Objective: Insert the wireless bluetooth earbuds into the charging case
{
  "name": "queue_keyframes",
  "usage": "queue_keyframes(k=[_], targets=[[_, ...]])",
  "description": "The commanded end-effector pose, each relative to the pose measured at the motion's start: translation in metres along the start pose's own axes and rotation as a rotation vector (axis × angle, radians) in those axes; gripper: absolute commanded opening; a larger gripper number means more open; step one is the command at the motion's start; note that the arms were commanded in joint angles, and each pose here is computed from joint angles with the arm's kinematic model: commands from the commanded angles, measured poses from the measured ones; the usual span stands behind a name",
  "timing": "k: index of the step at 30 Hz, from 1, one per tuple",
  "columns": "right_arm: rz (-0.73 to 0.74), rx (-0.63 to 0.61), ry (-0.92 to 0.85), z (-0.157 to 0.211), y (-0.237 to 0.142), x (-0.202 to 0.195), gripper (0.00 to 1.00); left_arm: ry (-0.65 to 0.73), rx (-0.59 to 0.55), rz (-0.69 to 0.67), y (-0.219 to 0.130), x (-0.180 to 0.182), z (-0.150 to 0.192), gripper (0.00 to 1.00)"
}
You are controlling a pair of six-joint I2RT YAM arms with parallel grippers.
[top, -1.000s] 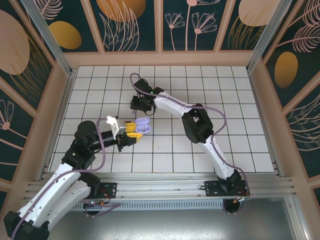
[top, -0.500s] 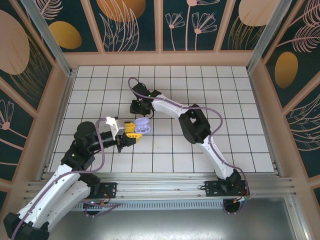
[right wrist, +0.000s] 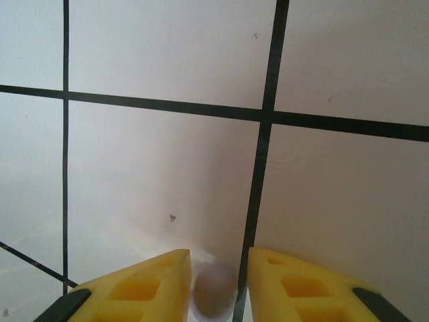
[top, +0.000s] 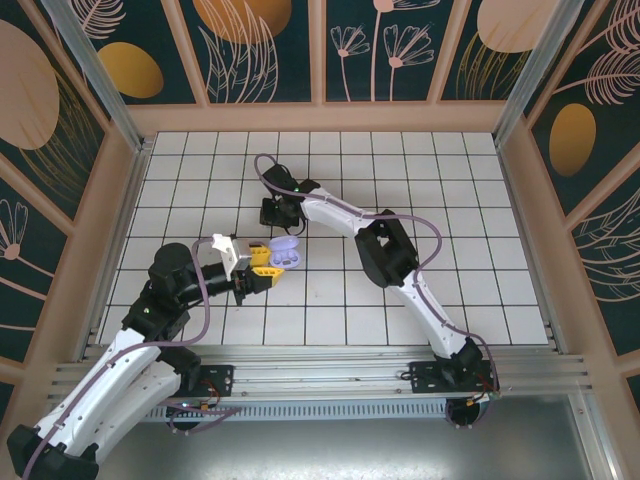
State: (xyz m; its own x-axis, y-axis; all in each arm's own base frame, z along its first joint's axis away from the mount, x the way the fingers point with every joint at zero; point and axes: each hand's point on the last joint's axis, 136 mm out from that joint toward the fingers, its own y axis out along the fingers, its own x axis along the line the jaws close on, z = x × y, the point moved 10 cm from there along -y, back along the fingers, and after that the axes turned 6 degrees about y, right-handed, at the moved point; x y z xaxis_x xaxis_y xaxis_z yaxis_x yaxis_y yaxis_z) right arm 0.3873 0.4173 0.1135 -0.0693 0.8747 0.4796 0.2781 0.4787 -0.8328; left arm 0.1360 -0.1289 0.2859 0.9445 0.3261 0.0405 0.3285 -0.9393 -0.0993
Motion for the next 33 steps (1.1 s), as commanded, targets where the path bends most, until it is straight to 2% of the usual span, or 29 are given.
queue_keyframes(k=[1, 5, 17, 24, 33], targets=[[0.054, 0.022, -0.023, 0.007, 0.008, -0.005, 0.26, 0.027, -0.008, -0.003, -0.001, -0.001, 0.000, 0.16], [0.066, 0.038, -0.028, 0.006, 0.003, -0.007, 0.21, 0.028, -0.009, -0.005, -0.001, -0.001, 0.000, 0.16], [0.142, 0.013, -0.098, -0.007, -0.041, -0.022, 0.18, 0.026, -0.007, -0.019, 0.000, 0.001, 0.000, 0.16], [0.202, 0.050, -0.173, 0.007, -0.063, -0.056, 0.18, 0.023, 0.001, -0.014, 0.003, 0.003, 0.002, 0.16], [0.218, 0.190, -0.262, 0.040, -0.084, -0.111, 0.18, 0.021, 0.001, -0.013, 0.007, 0.006, 0.006, 0.17]])
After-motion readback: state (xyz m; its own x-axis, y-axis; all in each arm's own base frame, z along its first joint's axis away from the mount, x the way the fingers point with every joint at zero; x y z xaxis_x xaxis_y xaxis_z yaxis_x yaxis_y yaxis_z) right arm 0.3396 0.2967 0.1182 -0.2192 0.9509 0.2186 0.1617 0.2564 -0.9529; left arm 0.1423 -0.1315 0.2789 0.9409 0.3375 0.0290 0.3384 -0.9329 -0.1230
